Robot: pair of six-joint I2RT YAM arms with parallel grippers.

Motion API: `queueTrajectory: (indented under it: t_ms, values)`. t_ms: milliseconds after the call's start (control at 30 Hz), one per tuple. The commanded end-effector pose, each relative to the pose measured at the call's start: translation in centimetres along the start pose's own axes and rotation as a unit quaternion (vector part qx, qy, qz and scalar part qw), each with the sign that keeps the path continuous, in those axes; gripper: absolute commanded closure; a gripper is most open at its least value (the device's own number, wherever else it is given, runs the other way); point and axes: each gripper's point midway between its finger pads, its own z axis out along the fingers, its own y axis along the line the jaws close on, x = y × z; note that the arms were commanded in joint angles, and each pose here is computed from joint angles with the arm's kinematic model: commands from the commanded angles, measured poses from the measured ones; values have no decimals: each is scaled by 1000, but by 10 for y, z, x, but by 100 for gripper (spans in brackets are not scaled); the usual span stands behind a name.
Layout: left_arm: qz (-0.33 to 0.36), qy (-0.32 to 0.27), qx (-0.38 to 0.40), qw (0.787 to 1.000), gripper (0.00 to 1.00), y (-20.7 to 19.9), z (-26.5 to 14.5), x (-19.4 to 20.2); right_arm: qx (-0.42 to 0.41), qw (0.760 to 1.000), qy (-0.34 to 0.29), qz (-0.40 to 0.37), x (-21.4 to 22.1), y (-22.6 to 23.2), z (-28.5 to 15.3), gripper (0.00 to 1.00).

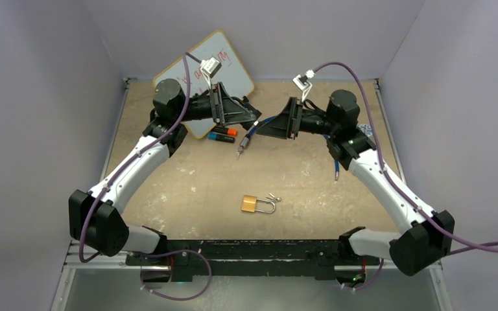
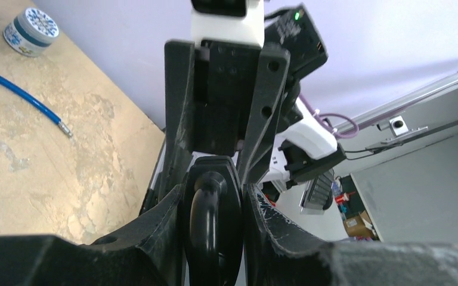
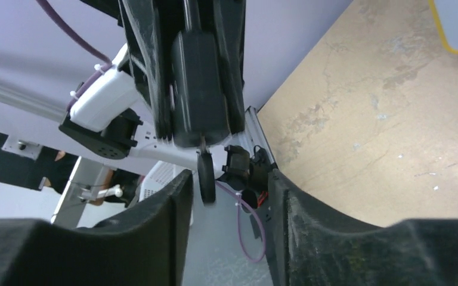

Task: Unlock with the key

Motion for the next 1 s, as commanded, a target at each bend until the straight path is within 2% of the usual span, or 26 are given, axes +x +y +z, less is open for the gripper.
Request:
queueTrajectory:
  t_ms: [0, 67, 200, 367, 567, 667, 733, 833, 900, 967]
  values:
    - [69, -70, 47, 994, 100, -49, -4, -28, -57, 993, -52, -87, 4, 29, -21, 44]
    - [73, -76, 52, 993, 100, -52, -6, -30, -89, 988, -69, -101, 10, 41, -28, 38]
    - [69, -70, 60, 993, 100, -52, -6, -27, -102, 986, -78, -107, 12, 49, -33, 36]
    - [69, -61, 67, 994, 100, -53, -7, -22, -99, 983, -113, -102, -8, 55, -31, 42]
    - [75, -60, 72, 993, 100, -58, -9, -20, -83, 986, -125, -71, -27, 43, -19, 47]
    - [77, -61, 72, 993, 100, -58, -10, -19, -101, 983, -133, -75, -35, 52, -18, 60]
    - [75, -65, 70, 993, 100, -57, -11, -18, -123, 979, -132, -89, -33, 59, -19, 78]
    - [82, -68, 71, 992, 100, -57, -12, -16, -140, 978, -134, -75, -33, 59, -18, 94]
    - [83, -67, 72, 992, 100, -56, -12, -15, -150, 979, -124, -68, -32, 59, -16, 99]
    - [80, -67, 72, 992, 100, -52, -12, -12, -156, 979, -120, -58, -33, 59, -11, 100]
